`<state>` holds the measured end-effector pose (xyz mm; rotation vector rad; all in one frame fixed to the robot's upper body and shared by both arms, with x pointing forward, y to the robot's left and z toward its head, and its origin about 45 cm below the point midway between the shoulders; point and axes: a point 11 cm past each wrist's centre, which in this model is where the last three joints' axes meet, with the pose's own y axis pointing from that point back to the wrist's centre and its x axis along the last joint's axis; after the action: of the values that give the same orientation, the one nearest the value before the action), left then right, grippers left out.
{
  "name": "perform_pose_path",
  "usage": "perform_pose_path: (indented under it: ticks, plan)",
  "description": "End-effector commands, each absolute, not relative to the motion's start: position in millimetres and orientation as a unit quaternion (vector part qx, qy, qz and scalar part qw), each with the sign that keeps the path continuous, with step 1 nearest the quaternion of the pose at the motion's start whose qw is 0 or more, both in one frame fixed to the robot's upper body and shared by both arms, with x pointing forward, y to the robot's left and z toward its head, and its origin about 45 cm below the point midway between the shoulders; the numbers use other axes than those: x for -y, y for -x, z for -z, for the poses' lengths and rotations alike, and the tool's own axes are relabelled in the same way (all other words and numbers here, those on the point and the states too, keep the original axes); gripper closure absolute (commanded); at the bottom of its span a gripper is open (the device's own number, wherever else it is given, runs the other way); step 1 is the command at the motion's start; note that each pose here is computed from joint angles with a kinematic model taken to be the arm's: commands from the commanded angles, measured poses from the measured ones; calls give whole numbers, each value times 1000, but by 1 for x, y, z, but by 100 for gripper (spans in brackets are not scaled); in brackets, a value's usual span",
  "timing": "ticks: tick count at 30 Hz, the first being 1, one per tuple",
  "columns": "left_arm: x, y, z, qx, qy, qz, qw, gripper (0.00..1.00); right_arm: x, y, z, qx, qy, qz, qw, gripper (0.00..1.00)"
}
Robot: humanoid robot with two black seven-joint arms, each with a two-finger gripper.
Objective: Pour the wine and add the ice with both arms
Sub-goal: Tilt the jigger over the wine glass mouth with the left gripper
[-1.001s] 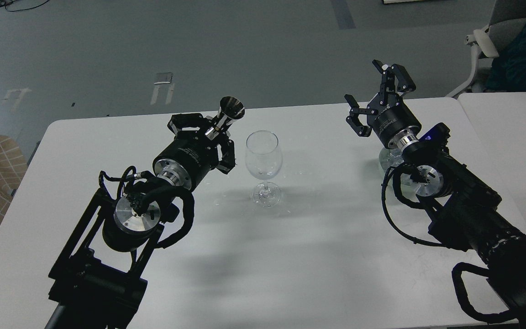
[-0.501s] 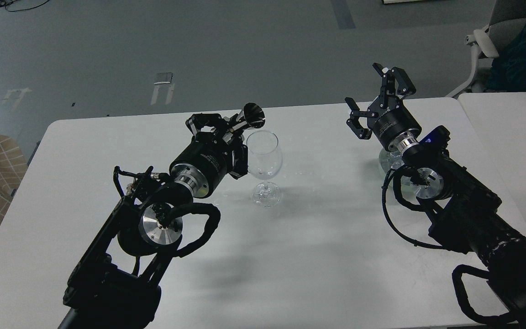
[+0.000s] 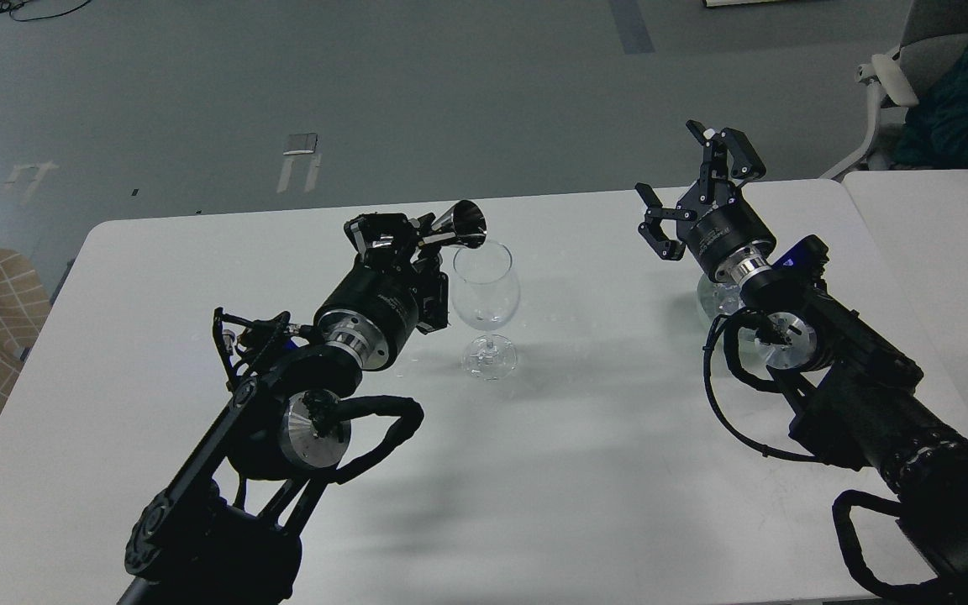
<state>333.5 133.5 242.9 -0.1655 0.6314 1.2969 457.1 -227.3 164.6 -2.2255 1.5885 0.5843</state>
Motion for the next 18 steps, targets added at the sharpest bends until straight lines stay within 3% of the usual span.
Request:
perform_pose_path:
  ticks: [1,18]
  plan:
    - [-134,-333,-242,-267,66,-601,751,100,228,-457,-164,-560,784,-206,172,0]
    - [-132,-330,-239,-188,33,-618,762,100,229,-454,-159,-562,782,-210,169,0]
